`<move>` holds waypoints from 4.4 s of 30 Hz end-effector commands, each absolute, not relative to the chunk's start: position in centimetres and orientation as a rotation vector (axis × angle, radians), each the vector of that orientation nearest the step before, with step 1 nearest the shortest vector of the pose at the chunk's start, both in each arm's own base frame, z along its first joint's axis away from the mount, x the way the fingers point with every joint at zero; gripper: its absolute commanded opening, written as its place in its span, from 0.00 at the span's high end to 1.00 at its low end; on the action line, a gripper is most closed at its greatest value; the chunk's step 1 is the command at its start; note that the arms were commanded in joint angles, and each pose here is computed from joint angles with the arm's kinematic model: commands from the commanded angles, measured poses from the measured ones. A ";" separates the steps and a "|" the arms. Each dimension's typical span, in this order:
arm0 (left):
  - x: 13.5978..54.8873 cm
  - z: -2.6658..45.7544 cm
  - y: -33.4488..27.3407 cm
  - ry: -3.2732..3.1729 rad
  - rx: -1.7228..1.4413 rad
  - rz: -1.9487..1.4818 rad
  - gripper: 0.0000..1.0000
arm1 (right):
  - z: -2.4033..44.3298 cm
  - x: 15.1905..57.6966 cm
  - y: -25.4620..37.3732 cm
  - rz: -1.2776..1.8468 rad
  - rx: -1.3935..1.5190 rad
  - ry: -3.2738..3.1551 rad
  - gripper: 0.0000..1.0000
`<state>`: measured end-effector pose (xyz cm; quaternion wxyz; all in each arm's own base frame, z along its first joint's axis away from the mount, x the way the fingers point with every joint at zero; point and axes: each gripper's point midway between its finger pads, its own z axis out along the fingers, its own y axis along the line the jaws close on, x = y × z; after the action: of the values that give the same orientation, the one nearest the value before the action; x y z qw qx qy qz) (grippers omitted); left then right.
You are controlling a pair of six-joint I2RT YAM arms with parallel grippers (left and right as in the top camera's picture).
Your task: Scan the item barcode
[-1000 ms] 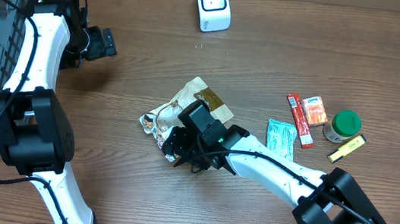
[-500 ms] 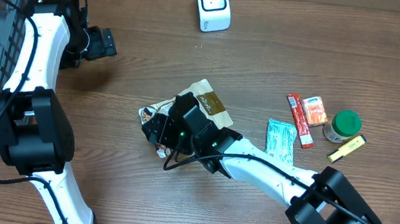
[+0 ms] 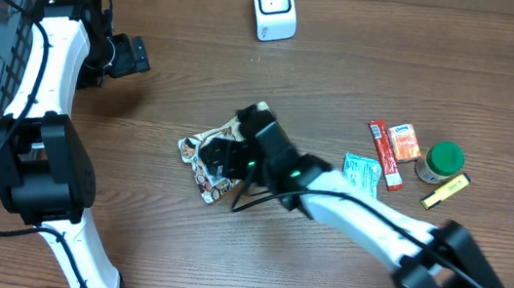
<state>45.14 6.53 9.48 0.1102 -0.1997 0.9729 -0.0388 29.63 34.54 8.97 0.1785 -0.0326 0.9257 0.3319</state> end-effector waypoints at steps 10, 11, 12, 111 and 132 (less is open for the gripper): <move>45.7 11.9 6.6 2.802 -0.552 -0.109 0.00 | 12.7 33.9 24.6 0.644 -0.237 2.650 0.18; 45.7 11.9 6.6 2.802 -0.553 -0.109 0.00 | 13.1 34.0 24.3 0.634 -0.235 2.656 0.18; 45.7 11.9 6.6 2.802 -0.553 -0.109 0.00 | 13.8 34.3 23.9 0.625 -0.230 2.660 0.18; 45.7 11.9 6.6 2.802 -0.552 -0.109 0.00 | 8.9 35.1 23.6 0.243 -0.057 2.974 0.96; 45.7 11.9 6.6 2.802 -0.553 -0.109 0.00 | 17.6 35.5 24.0 0.421 -0.105 2.745 0.96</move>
<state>45.13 6.52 9.48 0.1100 -0.1997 0.9729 -0.0388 35.02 23.30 16.69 0.1631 -0.0291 0.9768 0.1360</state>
